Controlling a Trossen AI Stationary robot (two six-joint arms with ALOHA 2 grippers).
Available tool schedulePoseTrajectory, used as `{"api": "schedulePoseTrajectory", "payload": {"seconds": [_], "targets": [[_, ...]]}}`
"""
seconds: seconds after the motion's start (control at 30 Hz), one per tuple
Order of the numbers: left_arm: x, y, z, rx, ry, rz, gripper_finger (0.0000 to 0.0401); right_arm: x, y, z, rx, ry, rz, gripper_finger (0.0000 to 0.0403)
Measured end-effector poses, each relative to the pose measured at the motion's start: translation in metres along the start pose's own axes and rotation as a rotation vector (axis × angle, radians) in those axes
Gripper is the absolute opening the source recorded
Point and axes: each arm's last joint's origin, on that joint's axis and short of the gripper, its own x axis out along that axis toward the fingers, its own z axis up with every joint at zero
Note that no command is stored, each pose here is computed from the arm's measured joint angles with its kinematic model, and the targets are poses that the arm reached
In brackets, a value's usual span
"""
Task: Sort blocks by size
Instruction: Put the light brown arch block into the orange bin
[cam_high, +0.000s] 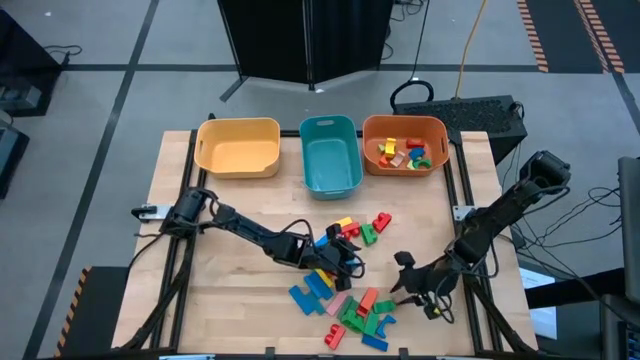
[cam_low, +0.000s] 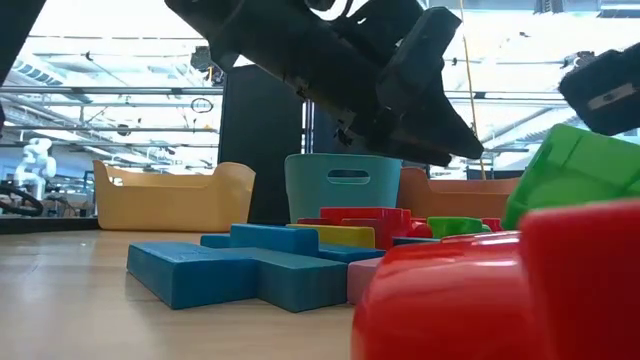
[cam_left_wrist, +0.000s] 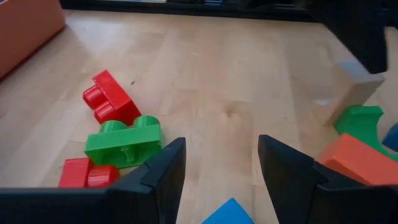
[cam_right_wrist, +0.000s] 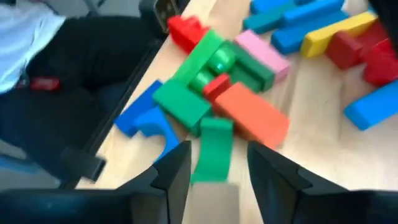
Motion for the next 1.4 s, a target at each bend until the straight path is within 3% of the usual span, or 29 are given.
{"api": "schedulePoseTrajectory", "payload": {"seconds": [0.3, 0.47, 0.57, 0.93, 1.4], "targets": [[0.002, 0.007, 0.002, -0.010, -0.003, 0.014, 0.0192, -0.001, 0.001, -0.007, -0.025, 0.058, -0.009, 0.0271], [0.002, 0.007, 0.002, -0.010, -0.003, 0.014, 0.0192, -0.003, -0.007, -0.019, -0.056, 0.161, -0.127, 0.0322], [0.002, 0.007, 0.002, -0.010, -0.003, 0.014, 0.0192, -0.004, -0.010, -0.022, -0.062, 0.184, -0.182, 0.0327], [0.004, 0.011, 0.002, -0.015, -0.003, 0.023, 0.0192, -0.001, -0.008, -0.021, -0.021, 0.159, -0.182, 0.0313], [0.004, 0.011, 0.002, -0.015, -0.002, 0.023, 0.0192, 0.013, -0.003, -0.022, -0.063, 0.129, -0.176, 0.0313]]}}
